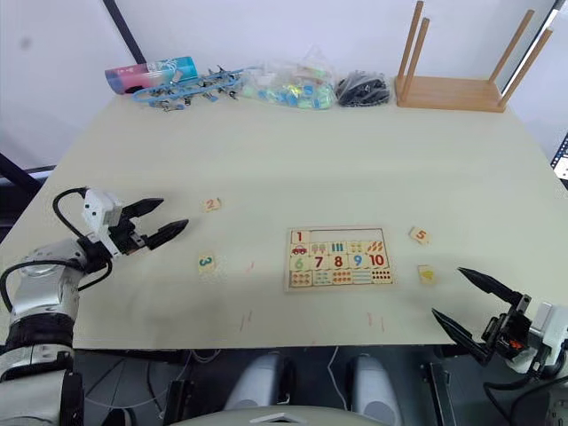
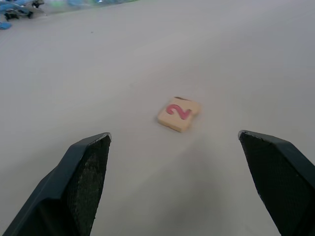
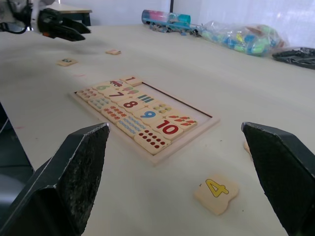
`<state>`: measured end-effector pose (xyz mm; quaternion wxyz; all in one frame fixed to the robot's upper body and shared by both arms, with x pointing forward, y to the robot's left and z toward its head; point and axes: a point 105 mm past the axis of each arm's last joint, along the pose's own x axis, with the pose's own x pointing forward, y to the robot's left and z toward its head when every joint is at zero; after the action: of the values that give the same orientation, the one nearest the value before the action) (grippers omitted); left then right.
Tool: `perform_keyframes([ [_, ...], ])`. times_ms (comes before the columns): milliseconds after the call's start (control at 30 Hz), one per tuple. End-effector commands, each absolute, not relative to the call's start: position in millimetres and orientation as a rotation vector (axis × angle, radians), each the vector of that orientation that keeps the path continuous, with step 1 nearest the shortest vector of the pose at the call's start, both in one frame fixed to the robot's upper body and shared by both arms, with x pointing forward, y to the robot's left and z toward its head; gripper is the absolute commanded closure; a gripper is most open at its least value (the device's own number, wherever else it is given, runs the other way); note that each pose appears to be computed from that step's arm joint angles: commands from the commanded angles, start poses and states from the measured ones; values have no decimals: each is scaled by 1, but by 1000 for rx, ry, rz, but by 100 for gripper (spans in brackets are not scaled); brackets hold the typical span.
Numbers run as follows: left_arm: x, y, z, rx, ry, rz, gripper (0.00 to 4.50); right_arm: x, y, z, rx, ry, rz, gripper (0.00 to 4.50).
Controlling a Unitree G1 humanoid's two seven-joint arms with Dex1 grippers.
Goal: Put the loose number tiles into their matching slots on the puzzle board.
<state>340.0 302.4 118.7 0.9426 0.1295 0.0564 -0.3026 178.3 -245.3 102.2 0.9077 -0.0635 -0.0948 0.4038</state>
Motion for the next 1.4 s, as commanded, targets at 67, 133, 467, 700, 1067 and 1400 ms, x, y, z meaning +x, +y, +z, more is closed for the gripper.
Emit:
perform_keyframes([
  [67,356,298,121,342,140,-643,10,180,-242,115,-158,-239,842,0],
  [133,363,291,118,362,164,-675,10,181,-242,116,-161,-243,844,0],
  [467,377,278,102,425,289,-732,10,184,-242,118,-172,-250,849,0],
  [700,374,271,93,382,318,-778,97,185,-244,118,-176,-251,847,0],
  [1067,378,264,92,341,339,-792,128,185,-249,119,-183,-249,833,0],
  [1400,382,261,93,361,369,-793,128,185,-249,118,-187,-251,828,0],
])
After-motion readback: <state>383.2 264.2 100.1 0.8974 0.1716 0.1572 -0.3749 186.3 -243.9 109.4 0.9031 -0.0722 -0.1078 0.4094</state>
